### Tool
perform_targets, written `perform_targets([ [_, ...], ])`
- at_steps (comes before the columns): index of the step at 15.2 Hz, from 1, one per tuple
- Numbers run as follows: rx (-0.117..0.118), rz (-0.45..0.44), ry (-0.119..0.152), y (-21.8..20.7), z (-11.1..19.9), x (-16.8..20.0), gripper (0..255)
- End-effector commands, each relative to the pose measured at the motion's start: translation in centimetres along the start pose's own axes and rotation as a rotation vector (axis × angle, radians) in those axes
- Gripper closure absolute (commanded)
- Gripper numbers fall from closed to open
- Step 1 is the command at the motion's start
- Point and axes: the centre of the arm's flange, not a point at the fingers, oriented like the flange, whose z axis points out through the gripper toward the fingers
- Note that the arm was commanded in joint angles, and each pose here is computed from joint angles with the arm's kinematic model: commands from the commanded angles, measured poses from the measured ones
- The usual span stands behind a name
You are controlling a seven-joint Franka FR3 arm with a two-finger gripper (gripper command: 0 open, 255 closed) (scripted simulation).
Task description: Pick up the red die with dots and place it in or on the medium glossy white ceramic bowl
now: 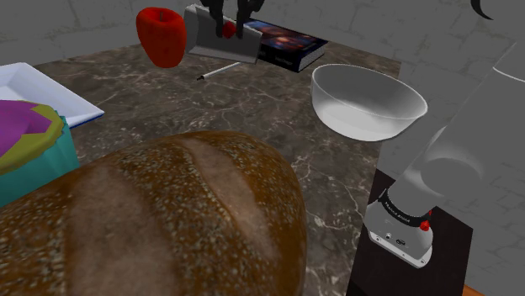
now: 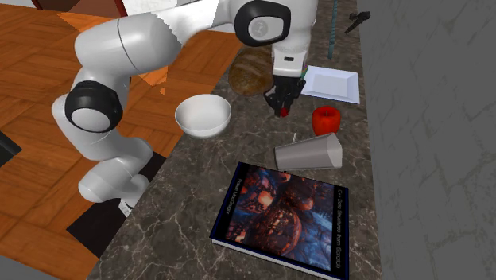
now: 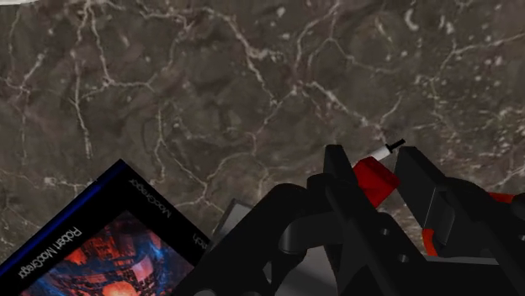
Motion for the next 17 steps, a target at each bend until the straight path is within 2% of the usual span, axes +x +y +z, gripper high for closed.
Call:
perform_targets([
  [1, 0.0, 0.0, 0.0, -0.1, -1.0, 0.1, 255],
  [11, 0.0, 0.0, 0.0, -0.1, -5.9, 0.1, 255],
  [17, 0.0, 0.0, 0.0, 5.7, -6.4, -5.2, 255],
])
